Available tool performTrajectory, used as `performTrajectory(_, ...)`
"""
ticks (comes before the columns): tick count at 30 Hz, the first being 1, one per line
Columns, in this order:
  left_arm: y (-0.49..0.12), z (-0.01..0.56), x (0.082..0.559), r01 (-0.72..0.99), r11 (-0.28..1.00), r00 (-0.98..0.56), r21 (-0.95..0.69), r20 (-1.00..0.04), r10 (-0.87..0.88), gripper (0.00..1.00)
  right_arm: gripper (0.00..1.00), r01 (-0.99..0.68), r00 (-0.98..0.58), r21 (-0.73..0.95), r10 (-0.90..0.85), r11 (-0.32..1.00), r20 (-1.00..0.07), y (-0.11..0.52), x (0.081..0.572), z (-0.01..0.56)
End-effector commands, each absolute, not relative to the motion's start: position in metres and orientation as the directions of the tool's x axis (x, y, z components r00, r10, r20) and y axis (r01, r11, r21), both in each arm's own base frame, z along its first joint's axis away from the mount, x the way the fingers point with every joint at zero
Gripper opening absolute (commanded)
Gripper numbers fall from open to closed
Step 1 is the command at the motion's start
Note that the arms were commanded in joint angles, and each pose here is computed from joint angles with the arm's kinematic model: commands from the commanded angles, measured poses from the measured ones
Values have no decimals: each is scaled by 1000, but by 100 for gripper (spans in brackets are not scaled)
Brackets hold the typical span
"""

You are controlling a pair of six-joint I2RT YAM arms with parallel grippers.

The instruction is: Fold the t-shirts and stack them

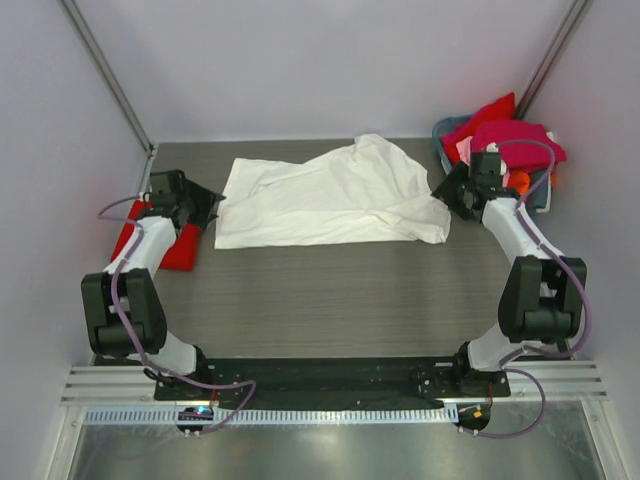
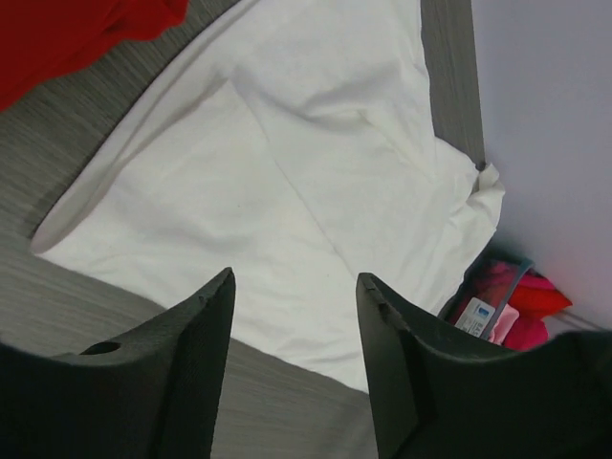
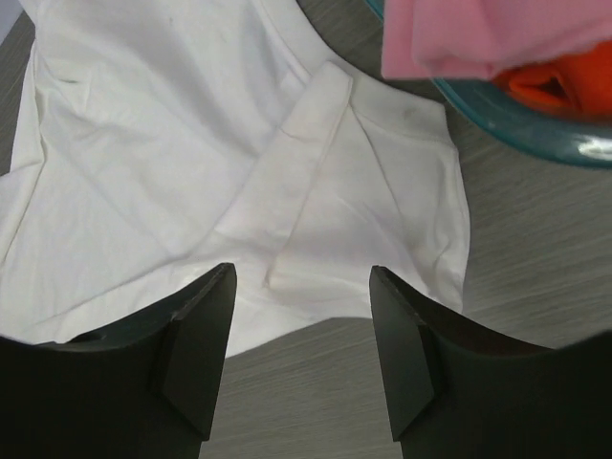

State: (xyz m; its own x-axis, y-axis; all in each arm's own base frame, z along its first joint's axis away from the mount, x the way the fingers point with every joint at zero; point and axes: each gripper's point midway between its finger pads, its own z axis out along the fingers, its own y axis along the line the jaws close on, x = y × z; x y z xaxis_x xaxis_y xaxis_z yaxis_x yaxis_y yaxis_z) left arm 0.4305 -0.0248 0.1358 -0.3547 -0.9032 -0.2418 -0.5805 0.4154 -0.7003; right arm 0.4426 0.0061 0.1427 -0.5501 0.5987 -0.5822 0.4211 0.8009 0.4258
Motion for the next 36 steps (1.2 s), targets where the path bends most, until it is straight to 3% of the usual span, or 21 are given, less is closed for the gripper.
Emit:
performTrajectory(1,-30,138,399,-558,461,-384,-690,-278,-881,57,63,357,-448,522,633,774,-632,11,429,172)
performTrajectory(3,-35,136,388,-547,463,-391,-698,-275,-878,62,62,366,-439,556,666,746,-604,17,412,148)
performTrajectory(11,-48,105,350,-525,436,-370,-731,-266,-890,60,54,400,-339,641,756,655,-561,18,376,101)
performTrajectory(20,-33,84,345,-507,402,-242,-763,-322,-915,57,50,475,-243,637,786,607,-568,0,376,68)
performTrajectory(25,-29,61,346,-530,370,-213,-763,-303,-929,54,49,498,-224,638,798,587,-559,-4,390,48)
performTrajectory(36,-23,46,358,-538,353,-177,-765,-307,-935,47,25,606,-192,507,731,613,-655,-39,396,39)
